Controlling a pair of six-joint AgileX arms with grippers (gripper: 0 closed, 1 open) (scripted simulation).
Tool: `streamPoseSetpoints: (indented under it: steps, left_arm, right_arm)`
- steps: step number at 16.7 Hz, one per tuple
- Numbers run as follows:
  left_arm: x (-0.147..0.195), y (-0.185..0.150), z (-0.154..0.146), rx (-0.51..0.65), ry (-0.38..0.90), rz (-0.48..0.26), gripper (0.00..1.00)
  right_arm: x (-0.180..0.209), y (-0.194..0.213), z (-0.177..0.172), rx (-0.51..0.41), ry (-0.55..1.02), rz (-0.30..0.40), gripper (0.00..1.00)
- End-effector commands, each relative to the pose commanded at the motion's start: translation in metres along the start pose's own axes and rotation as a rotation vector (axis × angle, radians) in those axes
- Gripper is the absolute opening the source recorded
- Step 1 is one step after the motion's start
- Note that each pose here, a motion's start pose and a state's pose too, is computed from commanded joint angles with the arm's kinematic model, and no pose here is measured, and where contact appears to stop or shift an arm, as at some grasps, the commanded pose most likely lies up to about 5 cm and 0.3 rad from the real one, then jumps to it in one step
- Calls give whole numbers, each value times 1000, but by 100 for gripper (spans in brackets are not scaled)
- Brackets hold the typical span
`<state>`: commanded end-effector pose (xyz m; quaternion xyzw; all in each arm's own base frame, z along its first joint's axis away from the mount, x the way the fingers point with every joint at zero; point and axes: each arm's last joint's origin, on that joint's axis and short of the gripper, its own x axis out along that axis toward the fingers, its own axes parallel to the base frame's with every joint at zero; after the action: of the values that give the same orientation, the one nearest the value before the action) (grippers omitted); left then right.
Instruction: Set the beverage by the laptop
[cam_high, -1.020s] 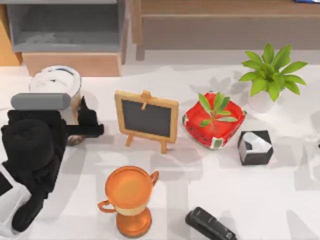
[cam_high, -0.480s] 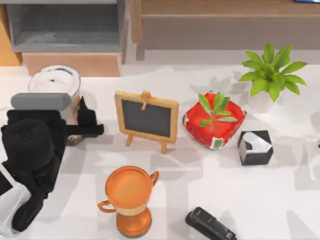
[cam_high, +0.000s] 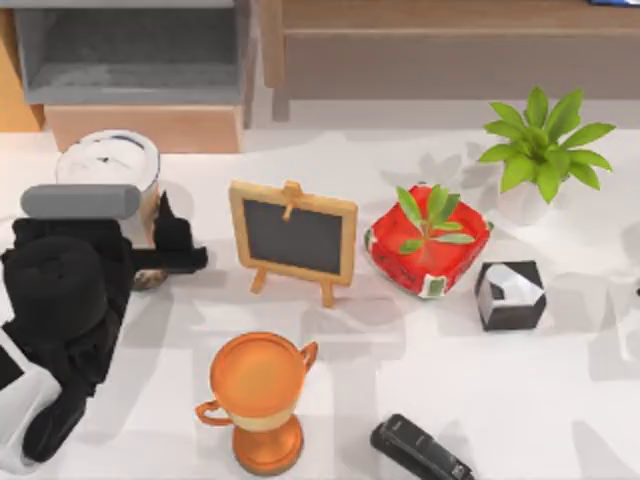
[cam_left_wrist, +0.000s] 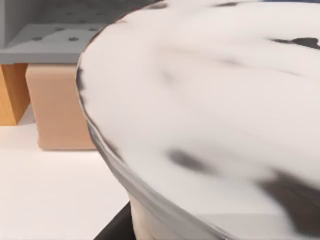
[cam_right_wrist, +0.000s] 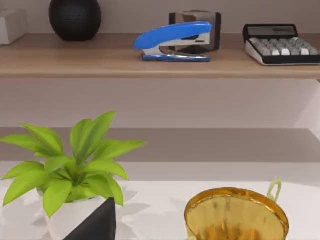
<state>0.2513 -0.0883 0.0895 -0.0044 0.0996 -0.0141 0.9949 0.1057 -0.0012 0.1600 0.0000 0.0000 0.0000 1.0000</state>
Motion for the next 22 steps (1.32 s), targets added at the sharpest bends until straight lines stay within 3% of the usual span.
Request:
streamPoseSetpoints:
  steps: [8, 11, 16, 22]
  left_arm:
    - [-2, 0, 7, 3, 3, 1, 0]
    - [3, 4, 25, -23, -74, -2, 0]
    - [0, 30, 48, -28, -138, 1, 0]
    - [-16, 73, 56, -1, -117, 8, 0]
  right_arm:
    - [0, 0, 0, 0, 0, 0, 100]
    - [0, 0, 0, 0, 0, 0, 100]
    - [0, 0, 0, 0, 0, 0, 100]
    - [0, 0, 0, 0, 0, 0, 100]
